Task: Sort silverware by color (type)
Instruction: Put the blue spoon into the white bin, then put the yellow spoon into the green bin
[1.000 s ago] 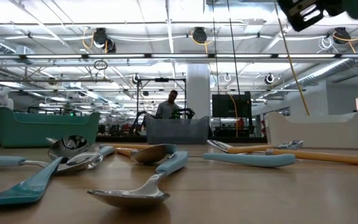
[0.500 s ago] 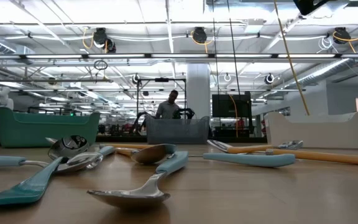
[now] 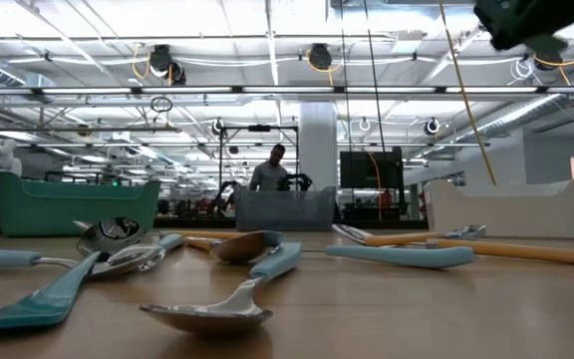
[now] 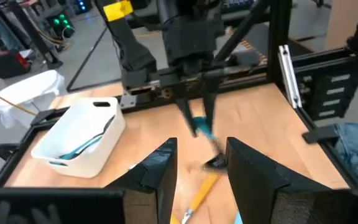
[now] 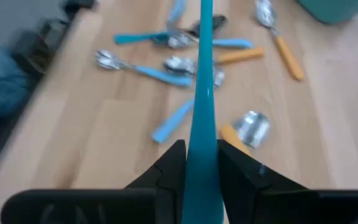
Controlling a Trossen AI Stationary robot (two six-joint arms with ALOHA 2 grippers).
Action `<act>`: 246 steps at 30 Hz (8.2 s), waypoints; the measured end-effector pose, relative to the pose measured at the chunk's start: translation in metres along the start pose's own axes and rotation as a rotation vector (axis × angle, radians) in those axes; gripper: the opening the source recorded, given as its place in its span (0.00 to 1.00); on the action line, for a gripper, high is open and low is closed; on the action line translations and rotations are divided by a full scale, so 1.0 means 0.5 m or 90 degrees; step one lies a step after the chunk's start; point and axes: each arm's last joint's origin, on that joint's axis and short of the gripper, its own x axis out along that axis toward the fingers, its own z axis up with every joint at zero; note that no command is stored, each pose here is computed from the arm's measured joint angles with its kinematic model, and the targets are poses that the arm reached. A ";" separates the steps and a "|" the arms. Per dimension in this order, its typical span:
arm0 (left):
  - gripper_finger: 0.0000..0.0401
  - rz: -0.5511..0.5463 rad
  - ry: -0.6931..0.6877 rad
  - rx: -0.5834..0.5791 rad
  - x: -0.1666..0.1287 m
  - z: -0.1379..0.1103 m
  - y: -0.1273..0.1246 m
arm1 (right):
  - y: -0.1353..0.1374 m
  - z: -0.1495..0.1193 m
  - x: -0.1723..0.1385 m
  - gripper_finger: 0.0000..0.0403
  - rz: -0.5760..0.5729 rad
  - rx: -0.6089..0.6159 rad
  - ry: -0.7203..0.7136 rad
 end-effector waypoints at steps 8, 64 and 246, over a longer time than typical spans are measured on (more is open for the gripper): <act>0.34 0.020 0.042 0.007 -0.002 -0.013 -0.004 | -0.006 -0.006 -0.001 0.17 -0.038 0.014 0.011; 0.34 0.050 0.196 -0.030 0.025 -0.083 -0.014 | -0.215 -0.104 -0.046 0.17 -0.592 0.241 0.354; 0.34 0.264 0.501 -0.156 0.014 -0.238 0.123 | -0.146 -0.015 0.098 0.24 -0.201 0.011 0.254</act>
